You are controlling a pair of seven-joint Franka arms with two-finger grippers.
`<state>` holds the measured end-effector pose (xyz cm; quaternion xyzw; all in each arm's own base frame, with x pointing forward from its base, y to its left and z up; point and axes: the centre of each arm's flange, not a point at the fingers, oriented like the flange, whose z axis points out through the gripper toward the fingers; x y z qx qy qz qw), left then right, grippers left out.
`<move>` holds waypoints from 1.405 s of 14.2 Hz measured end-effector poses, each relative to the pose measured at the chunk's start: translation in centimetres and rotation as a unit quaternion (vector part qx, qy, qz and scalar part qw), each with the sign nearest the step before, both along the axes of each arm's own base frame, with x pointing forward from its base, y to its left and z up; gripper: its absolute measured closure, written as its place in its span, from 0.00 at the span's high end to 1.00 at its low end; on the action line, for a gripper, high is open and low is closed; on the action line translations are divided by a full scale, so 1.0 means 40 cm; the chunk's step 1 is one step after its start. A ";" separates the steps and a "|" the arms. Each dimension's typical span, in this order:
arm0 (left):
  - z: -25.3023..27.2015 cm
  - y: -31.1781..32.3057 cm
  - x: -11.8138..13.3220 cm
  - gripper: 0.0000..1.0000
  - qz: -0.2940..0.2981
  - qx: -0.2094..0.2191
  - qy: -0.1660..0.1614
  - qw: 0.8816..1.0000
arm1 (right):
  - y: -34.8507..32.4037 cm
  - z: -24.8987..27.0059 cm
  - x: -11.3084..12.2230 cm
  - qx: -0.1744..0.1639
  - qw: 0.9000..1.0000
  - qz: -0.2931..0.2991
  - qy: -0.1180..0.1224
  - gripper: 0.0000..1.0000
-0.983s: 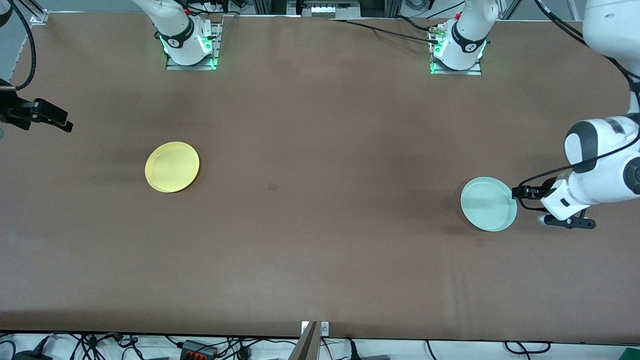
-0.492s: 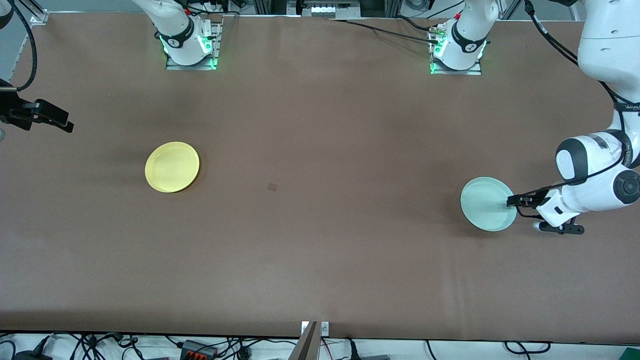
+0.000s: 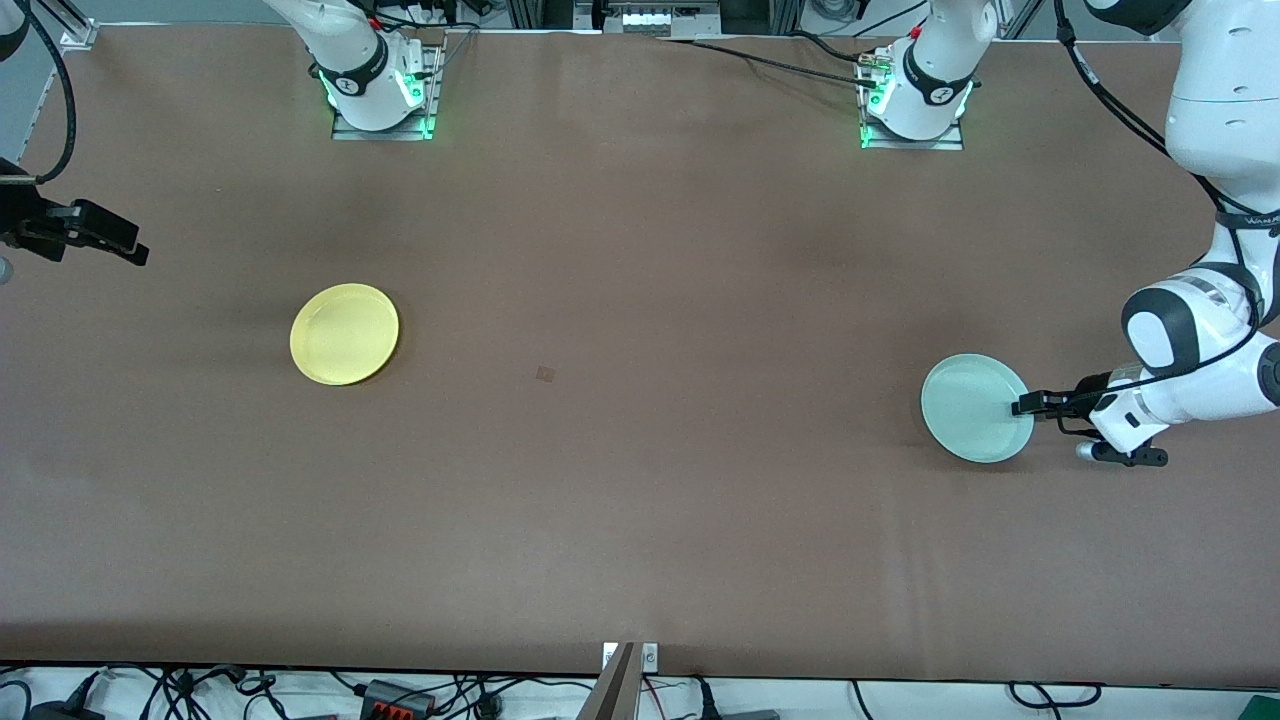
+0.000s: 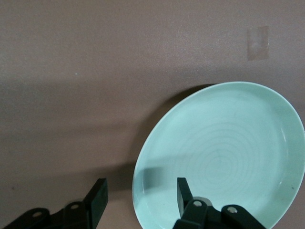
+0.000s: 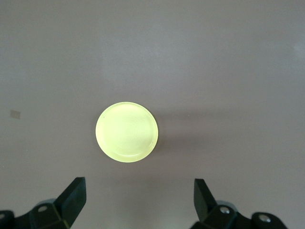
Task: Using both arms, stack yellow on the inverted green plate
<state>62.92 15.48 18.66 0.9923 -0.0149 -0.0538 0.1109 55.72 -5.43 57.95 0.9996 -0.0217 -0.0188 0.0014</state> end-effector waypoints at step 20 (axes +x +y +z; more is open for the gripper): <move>0.416 -0.305 0.116 0.03 -0.098 0.054 0.033 0.993 | -0.008 -0.174 0.059 0.001 0.998 -0.003 0.061 1.00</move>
